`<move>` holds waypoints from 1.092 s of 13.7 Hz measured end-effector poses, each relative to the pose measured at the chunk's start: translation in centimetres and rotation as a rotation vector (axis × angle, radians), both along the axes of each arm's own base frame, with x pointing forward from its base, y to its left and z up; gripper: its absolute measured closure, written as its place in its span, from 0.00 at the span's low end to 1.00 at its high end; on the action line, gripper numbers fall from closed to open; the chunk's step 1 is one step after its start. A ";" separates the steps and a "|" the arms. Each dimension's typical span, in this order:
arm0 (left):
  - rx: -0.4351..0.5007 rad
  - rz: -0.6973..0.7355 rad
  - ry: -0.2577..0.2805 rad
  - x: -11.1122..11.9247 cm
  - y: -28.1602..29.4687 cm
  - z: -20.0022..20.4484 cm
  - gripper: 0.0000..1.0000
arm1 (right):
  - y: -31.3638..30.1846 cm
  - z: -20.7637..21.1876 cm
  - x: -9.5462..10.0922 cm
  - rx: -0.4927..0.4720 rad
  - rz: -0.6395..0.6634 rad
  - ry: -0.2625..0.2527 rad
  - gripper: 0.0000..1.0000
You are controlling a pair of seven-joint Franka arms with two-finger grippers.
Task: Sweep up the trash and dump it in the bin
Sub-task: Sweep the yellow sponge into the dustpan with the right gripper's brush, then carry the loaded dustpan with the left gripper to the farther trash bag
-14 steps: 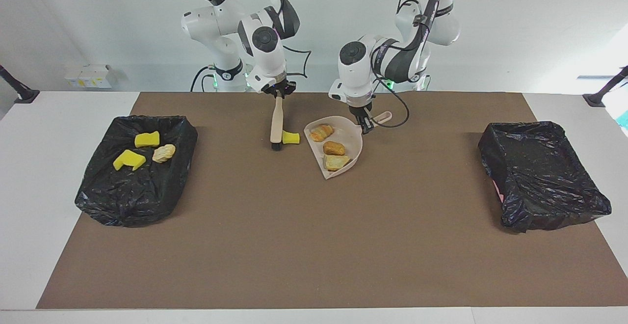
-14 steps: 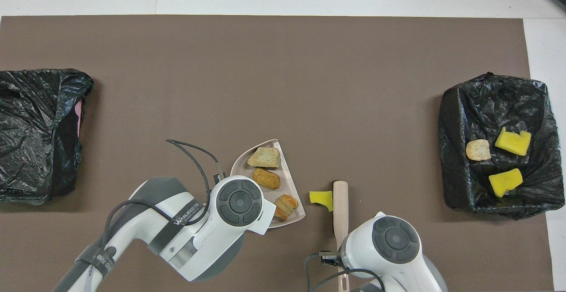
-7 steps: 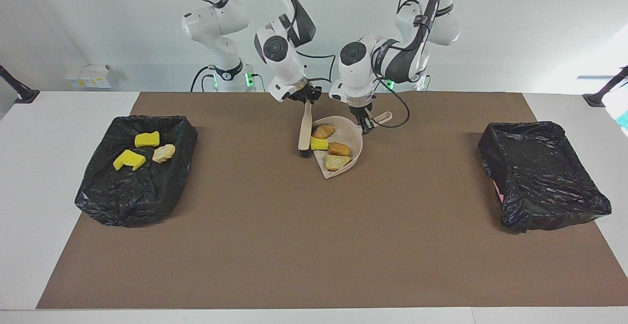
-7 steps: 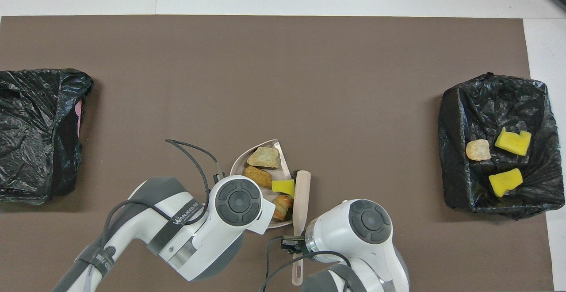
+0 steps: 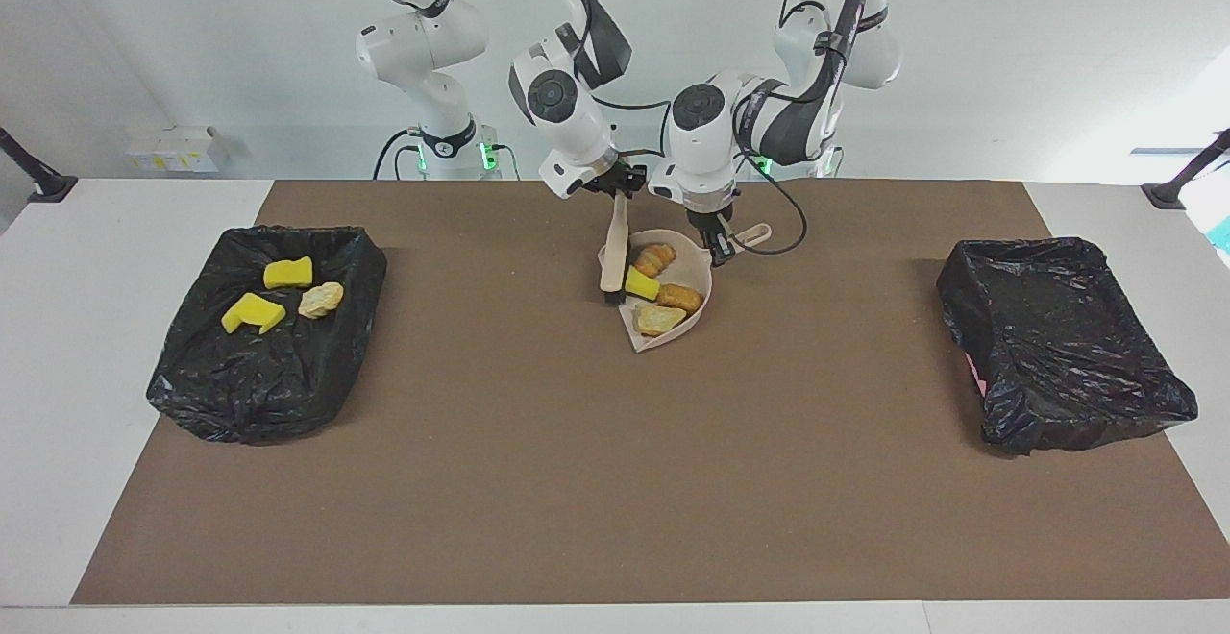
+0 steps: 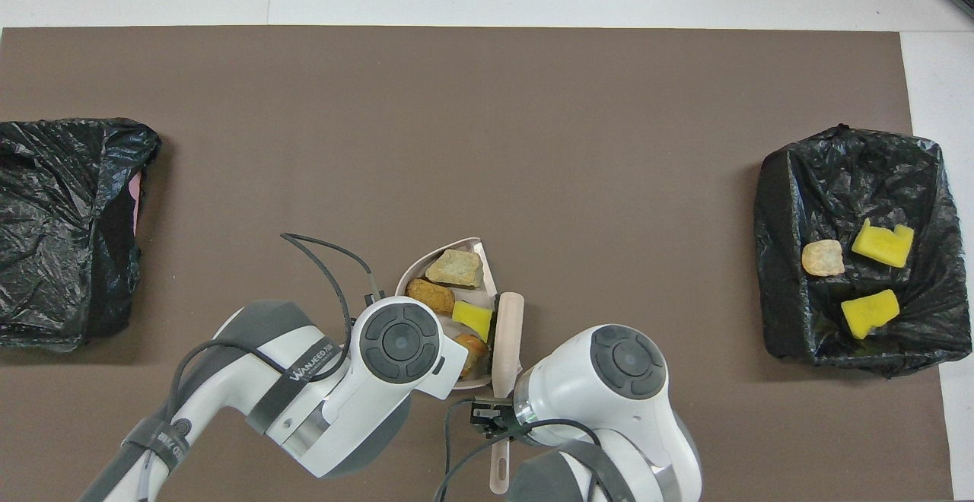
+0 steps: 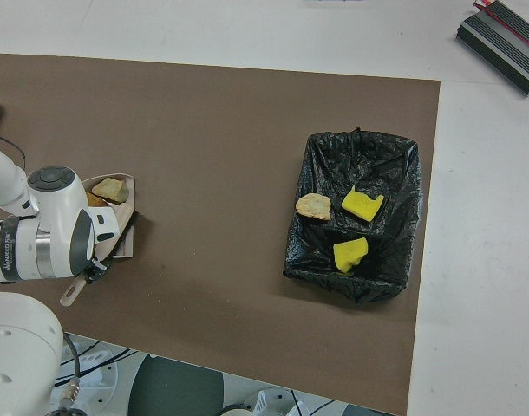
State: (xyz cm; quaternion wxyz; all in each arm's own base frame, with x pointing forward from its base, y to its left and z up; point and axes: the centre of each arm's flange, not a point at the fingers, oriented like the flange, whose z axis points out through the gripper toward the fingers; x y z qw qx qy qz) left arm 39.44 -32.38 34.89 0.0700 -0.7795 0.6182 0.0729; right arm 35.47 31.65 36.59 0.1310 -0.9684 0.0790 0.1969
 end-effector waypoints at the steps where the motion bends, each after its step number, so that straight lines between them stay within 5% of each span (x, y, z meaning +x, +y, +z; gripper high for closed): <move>1: -0.002 -0.005 0.001 0.3 0.3 0.0 0.67 | -1.1 0.9 0.4 -0.010 0.007 0.005 0.74; 8: -0.017 -0.016 0.003 3.0 3.2 0.6 0.67 | -5.4 5.2 0.3 -0.210 0.216 -0.071 0.74; 15: -0.069 0.009 -0.074 8.3 8.3 5.8 0.67 | -4.0 5.8 0.1 -0.200 0.272 -0.127 0.74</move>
